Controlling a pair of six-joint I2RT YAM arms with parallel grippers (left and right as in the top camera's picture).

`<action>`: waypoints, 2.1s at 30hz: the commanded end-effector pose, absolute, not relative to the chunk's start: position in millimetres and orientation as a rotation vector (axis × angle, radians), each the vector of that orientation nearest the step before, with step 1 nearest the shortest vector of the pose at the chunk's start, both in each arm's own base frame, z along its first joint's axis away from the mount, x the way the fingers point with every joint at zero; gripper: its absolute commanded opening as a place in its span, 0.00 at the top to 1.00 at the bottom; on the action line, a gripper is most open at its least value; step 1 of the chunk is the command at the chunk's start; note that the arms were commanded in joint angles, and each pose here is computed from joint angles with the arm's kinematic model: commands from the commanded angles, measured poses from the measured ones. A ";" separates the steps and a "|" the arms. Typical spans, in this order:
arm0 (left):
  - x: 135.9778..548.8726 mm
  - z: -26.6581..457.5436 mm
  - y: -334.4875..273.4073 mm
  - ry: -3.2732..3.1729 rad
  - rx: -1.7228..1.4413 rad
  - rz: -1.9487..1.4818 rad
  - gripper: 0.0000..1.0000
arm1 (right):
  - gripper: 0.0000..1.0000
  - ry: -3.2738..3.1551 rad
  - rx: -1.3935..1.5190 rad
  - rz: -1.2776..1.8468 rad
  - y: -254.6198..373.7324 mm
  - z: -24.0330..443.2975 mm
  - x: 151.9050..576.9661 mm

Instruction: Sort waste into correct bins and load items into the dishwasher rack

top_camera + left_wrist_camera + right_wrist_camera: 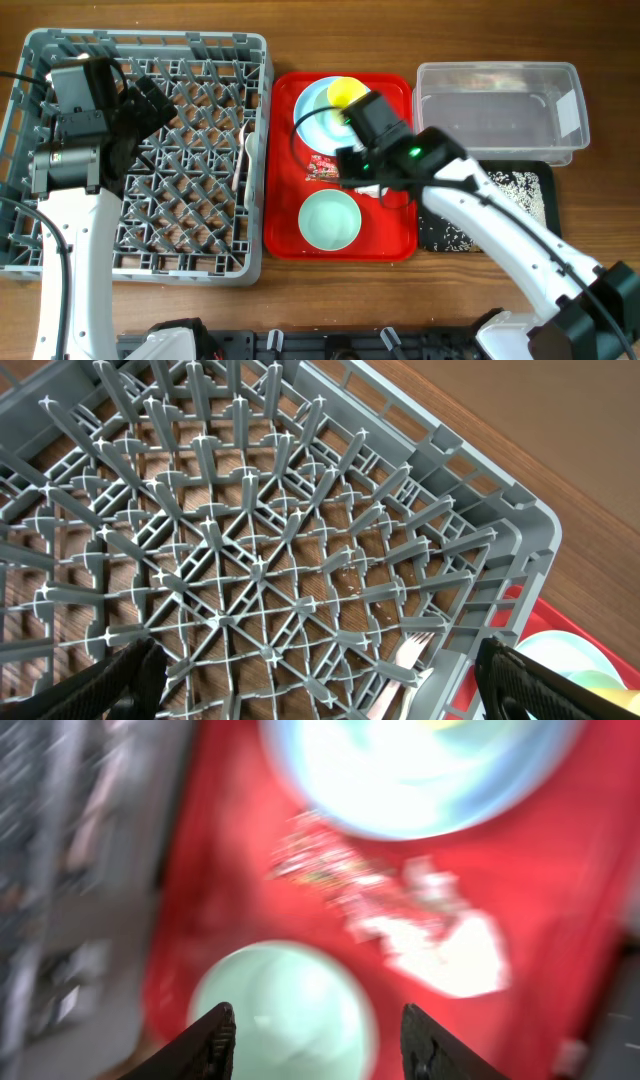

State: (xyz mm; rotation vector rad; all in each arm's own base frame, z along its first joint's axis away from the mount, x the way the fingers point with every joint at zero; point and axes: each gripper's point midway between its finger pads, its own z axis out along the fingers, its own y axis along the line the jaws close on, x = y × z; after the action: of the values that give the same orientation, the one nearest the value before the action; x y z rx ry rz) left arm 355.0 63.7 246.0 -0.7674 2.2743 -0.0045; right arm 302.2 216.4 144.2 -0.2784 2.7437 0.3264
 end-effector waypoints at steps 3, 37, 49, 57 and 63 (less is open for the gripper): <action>355.6 248.6 66.6 2.259 -0.788 -0.003 0.00 | 0.46 2.837 -0.163 0.167 169.3 104.8 307.7; 355.6 248.6 66.6 2.259 -0.788 -0.003 0.00 | 0.96 2.935 -0.169 0.023 160.7 106.1 313.2; 355.6 248.6 66.6 2.259 -0.788 -0.003 0.00 | 0.90 2.546 0.229 -0.442 49.8 196.4 359.8; 355.6 248.6 66.6 2.259 -0.788 -0.003 0.00 | 0.73 2.620 0.500 -0.329 -1.7 155.0 380.2; 355.6 248.6 66.6 2.259 -0.788 -0.003 0.00 | 0.25 2.696 0.438 -0.380 -18.3 125.6 390.1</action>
State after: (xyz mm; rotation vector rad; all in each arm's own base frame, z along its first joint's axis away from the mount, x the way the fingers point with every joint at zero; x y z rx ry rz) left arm 355.0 63.7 246.0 -0.7674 2.2743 -0.0045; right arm 391.8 -19.4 142.5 0.5043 2.6319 -0.3743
